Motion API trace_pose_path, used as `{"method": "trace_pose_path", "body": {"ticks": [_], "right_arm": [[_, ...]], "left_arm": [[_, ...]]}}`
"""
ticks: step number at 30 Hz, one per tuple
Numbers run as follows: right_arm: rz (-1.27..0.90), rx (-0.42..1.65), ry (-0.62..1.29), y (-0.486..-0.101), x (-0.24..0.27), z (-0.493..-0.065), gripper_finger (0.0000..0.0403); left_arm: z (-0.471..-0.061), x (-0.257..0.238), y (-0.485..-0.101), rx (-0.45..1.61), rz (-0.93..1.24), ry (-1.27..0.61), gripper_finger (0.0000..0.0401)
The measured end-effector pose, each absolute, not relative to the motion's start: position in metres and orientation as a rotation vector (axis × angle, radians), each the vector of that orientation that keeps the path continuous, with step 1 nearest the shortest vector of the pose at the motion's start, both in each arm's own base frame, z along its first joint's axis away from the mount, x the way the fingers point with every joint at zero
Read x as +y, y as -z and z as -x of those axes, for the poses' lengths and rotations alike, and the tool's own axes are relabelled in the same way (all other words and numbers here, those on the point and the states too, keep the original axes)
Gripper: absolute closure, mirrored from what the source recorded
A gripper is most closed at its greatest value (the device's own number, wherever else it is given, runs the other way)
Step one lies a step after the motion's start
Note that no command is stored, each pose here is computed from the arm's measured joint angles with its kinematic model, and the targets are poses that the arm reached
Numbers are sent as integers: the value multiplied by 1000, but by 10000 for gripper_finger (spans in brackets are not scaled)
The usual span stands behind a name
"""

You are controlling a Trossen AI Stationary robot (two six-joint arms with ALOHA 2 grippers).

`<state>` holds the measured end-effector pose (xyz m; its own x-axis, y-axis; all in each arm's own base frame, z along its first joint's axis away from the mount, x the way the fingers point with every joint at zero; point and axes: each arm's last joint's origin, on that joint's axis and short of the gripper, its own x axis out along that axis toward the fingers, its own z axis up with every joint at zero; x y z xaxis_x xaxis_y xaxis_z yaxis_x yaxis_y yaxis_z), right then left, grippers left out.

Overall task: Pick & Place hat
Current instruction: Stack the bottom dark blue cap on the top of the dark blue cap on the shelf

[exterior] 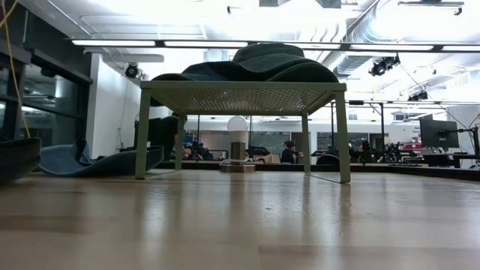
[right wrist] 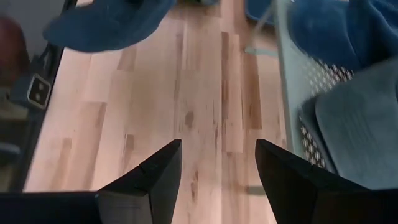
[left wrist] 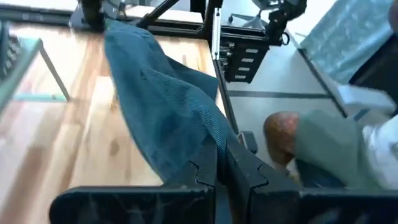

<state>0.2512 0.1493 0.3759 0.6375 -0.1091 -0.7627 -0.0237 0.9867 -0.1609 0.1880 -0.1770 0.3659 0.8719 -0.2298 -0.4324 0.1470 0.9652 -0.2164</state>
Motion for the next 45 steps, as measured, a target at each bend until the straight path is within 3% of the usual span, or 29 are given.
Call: {"method": "trace_pose_path", "body": {"ticks": [13, 28, 45], "right_arm": [[359, 881, 2, -346, 171, -284, 206], [210, 613, 0, -367, 180, -300, 206], [-50, 644, 14, -373, 177, -292, 206]], "left_arm": [[-192, -180, -377, 327, -90, 282, 396], [-193, -175, -377, 292, -189, 128, 396], [-191, -170, -371, 337, -221, 19, 396]]}}
